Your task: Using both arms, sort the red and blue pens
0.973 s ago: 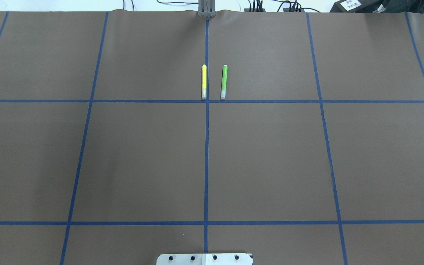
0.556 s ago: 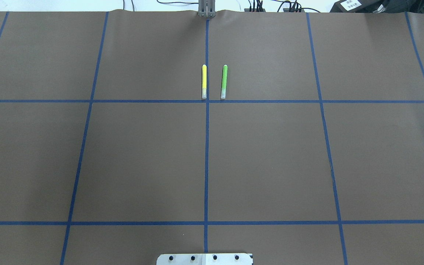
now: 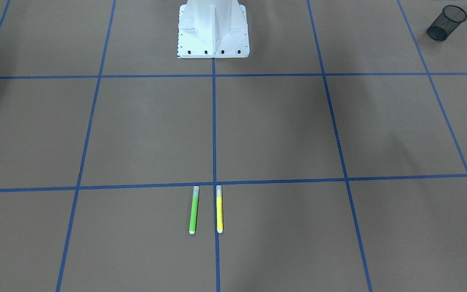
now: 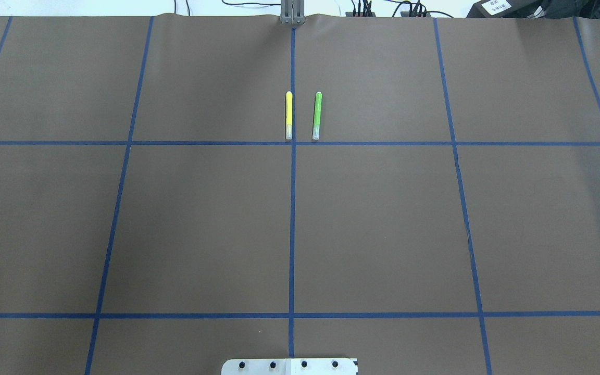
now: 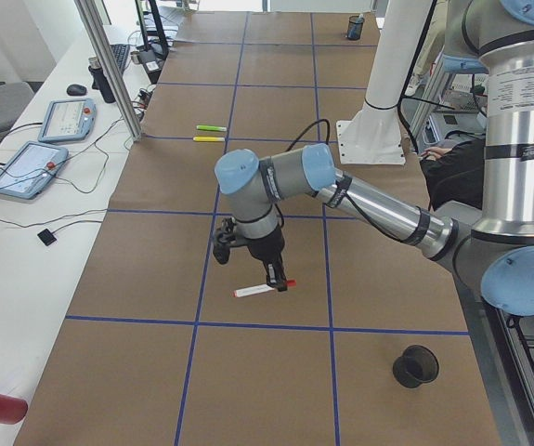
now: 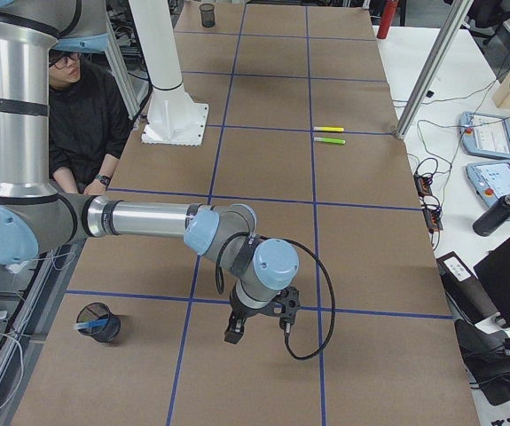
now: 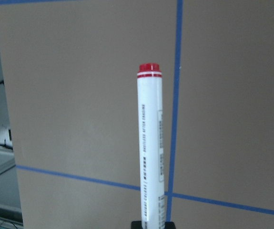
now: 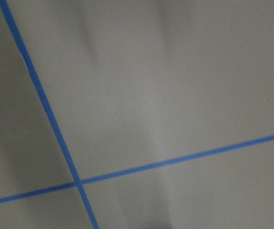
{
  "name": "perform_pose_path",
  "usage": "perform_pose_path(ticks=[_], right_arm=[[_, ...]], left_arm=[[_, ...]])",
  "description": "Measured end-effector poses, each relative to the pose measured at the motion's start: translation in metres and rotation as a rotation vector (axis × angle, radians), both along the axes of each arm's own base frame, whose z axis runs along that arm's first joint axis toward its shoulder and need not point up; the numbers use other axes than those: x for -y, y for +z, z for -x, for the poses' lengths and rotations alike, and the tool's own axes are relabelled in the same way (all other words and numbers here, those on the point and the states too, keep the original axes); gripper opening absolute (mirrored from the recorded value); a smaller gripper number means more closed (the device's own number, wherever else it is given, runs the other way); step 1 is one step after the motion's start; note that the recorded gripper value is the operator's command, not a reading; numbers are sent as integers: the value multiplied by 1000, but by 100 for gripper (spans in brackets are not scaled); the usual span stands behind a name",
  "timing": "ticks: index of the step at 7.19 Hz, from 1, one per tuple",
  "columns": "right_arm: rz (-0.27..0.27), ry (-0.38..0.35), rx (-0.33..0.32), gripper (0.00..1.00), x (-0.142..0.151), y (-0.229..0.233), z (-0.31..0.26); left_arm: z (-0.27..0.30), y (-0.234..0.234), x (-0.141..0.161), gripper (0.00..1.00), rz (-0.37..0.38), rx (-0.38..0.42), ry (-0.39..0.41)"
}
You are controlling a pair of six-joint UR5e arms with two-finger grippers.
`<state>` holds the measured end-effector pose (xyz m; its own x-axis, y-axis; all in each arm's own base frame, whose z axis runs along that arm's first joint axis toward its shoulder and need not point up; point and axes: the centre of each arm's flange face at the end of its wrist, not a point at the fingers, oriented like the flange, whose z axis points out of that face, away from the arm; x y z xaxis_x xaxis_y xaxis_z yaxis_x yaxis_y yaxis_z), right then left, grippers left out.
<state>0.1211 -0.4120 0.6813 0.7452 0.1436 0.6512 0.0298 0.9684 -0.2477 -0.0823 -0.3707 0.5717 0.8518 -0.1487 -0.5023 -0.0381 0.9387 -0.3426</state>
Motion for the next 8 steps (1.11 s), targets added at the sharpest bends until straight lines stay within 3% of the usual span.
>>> perform_pose_path(ticks=[3, 6, 8], right_arm=[[-155, 68, 11, 100, 32, -26, 22], [-203, 75, 82, 100, 38, -48, 34], [-220, 73, 88, 100, 36, -57, 35]], left_arm=[[22, 92, -125, 0, 233, -57, -29], [35, 192, -226, 0, 511, -170, -113], [35, 199, -266, 0, 660, -287, -126]])
